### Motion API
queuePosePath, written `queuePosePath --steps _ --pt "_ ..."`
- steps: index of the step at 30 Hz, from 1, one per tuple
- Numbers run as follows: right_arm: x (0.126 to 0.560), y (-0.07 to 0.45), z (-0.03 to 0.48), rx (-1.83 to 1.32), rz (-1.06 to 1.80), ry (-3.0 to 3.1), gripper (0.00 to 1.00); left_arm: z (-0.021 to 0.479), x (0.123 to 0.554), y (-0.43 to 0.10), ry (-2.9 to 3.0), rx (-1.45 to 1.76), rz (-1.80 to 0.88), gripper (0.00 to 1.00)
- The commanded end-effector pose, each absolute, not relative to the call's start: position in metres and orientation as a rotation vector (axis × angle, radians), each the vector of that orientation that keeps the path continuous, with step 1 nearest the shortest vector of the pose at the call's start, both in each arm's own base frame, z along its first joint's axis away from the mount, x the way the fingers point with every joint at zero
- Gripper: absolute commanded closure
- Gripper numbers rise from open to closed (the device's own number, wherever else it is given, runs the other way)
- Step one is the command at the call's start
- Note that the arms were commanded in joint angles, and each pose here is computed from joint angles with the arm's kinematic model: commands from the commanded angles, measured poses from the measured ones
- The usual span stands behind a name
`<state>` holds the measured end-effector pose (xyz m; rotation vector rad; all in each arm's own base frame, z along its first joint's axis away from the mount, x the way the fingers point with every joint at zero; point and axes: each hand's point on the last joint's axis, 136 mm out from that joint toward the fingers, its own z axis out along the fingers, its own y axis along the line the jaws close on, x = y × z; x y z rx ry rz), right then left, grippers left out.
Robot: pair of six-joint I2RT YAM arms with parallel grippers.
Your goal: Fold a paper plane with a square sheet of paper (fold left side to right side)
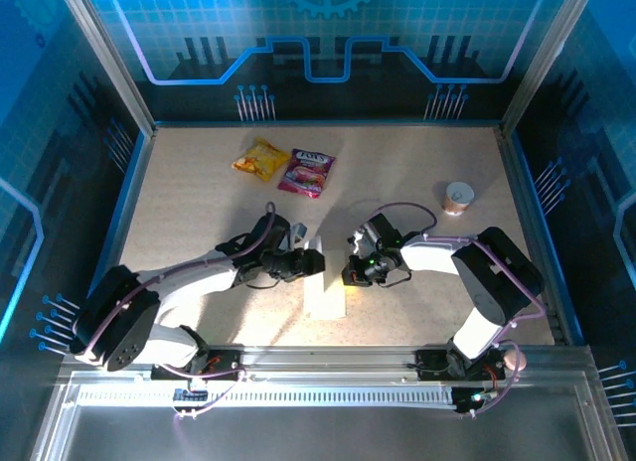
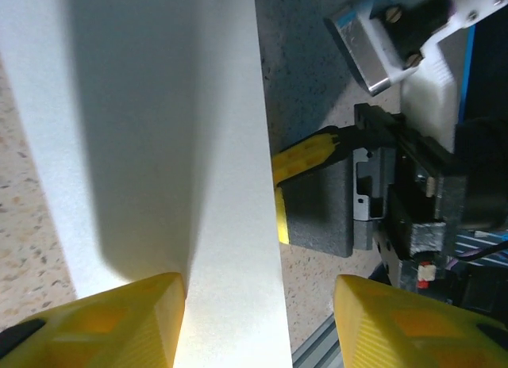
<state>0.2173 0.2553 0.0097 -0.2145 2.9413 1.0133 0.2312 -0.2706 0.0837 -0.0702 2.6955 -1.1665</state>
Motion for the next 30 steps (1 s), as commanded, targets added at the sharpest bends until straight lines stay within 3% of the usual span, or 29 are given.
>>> queuePosePath --steps 1,7,16,30 --pt "0.204 0.237 -0.018 -0.191 0.831 3.044 1.0 0.088 0.235 -0.287 2.687 -0.035 -1.209 0.46" --pt "0.204 0.24 -0.019 -0.198 0.845 3.041 1.0 0.074 0.235 -0.29 2.716 -0.044 -1.199 0.53" --pt "0.208 0.248 -0.014 -0.196 0.894 3.02 1.0 0.059 0.231 -0.287 2.763 -0.052 -1.141 0.87" --pt "0.221 0.249 0.032 -0.202 0.946 2.892 1.0 0.058 0.231 -0.284 2.771 -0.049 -1.096 0.91"
